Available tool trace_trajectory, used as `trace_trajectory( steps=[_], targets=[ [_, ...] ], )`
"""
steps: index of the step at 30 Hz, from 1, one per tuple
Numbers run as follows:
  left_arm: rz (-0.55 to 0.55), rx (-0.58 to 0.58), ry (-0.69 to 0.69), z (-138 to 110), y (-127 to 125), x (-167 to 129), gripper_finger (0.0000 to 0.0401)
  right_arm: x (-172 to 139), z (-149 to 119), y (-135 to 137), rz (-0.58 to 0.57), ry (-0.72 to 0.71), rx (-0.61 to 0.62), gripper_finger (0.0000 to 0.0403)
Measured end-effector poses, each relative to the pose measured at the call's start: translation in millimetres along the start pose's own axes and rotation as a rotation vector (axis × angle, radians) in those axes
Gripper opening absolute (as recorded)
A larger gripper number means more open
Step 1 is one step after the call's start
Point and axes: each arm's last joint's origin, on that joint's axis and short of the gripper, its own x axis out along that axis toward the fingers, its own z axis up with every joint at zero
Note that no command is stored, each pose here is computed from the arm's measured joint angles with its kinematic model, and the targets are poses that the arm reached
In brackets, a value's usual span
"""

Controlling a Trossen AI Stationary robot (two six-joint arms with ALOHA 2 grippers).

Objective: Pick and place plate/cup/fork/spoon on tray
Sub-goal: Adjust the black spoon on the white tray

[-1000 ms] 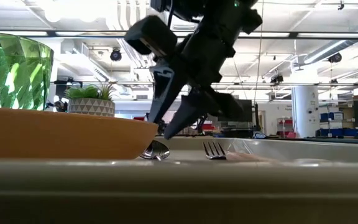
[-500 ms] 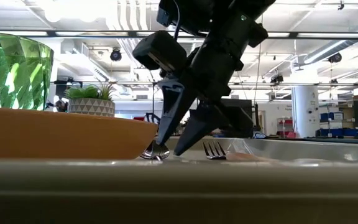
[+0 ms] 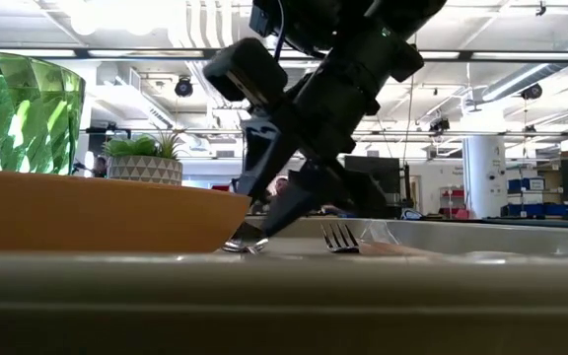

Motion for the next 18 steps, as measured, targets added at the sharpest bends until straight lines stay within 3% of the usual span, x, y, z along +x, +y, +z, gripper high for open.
trace_trajectory(
  steps=[12,18],
  targets=[
    [0.0,0.0,-0.001,0.1,0.0,0.0,0.0047,3.4,-1.2,-6.1,0.014,-0.018,0.011,0.0116],
    [0.0,0.0,-0.001,0.1,0.0,0.0,0.0047,3.6,-1.0,-7.1,-0.001,-0.042,0.011,0.0076]
  ],
)
